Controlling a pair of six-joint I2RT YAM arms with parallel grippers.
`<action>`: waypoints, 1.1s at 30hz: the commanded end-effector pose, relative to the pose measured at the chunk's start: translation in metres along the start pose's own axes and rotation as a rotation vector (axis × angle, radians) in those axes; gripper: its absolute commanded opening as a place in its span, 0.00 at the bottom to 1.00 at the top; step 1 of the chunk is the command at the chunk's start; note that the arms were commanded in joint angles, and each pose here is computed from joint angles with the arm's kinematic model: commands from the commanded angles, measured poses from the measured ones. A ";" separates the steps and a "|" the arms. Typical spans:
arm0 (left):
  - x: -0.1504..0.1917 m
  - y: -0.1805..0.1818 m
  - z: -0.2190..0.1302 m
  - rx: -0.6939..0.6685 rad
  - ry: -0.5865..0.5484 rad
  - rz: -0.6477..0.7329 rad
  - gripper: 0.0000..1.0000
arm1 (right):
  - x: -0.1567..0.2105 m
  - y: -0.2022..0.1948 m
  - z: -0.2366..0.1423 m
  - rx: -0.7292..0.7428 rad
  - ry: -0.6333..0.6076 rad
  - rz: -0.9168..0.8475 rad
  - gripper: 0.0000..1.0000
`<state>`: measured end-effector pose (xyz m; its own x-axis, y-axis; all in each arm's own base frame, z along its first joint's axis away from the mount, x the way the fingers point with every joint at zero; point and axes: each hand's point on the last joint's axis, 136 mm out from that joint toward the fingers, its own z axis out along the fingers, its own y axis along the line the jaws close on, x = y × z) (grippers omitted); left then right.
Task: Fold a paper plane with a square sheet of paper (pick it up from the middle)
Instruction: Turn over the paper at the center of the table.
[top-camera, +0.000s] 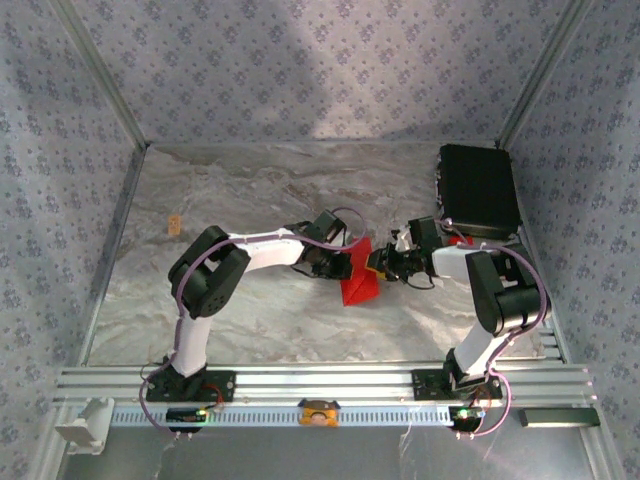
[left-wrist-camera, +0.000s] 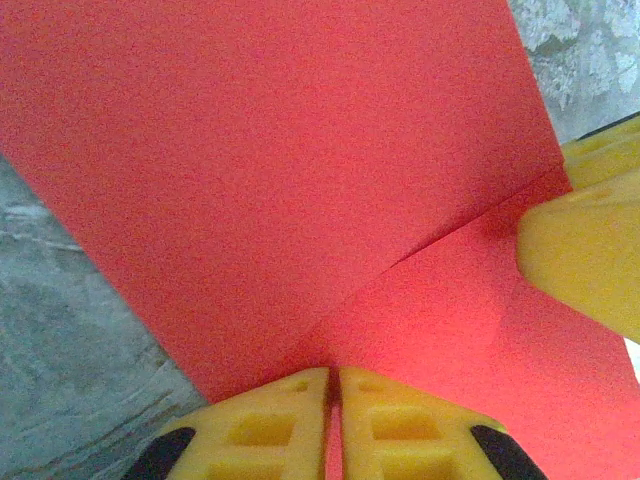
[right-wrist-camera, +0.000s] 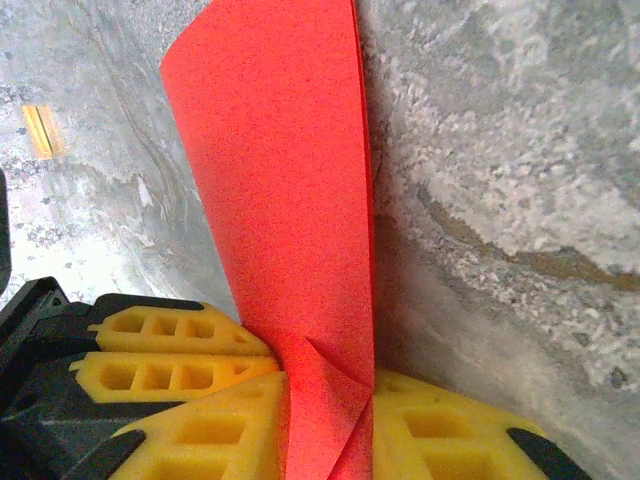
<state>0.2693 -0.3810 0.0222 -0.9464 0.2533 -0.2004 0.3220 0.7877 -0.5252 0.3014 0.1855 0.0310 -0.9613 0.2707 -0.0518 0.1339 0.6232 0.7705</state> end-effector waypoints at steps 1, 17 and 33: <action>0.018 0.008 0.002 -0.038 0.049 -0.024 0.12 | 0.003 -0.005 0.002 -0.009 0.013 0.009 0.24; 0.013 0.004 -0.005 -0.035 0.021 -0.012 0.18 | 0.000 -0.002 -0.003 -0.033 0.004 -0.011 0.09; -0.014 0.013 -0.073 -0.169 -0.251 0.008 0.31 | -0.007 0.020 -0.032 0.129 -0.085 -0.197 0.05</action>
<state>0.2759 -0.3501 0.0606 -0.9229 0.1798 -0.3403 0.3253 0.8371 -0.4398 0.3017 0.1790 0.0564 -0.9552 0.2346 -0.1807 0.0283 0.6798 0.7328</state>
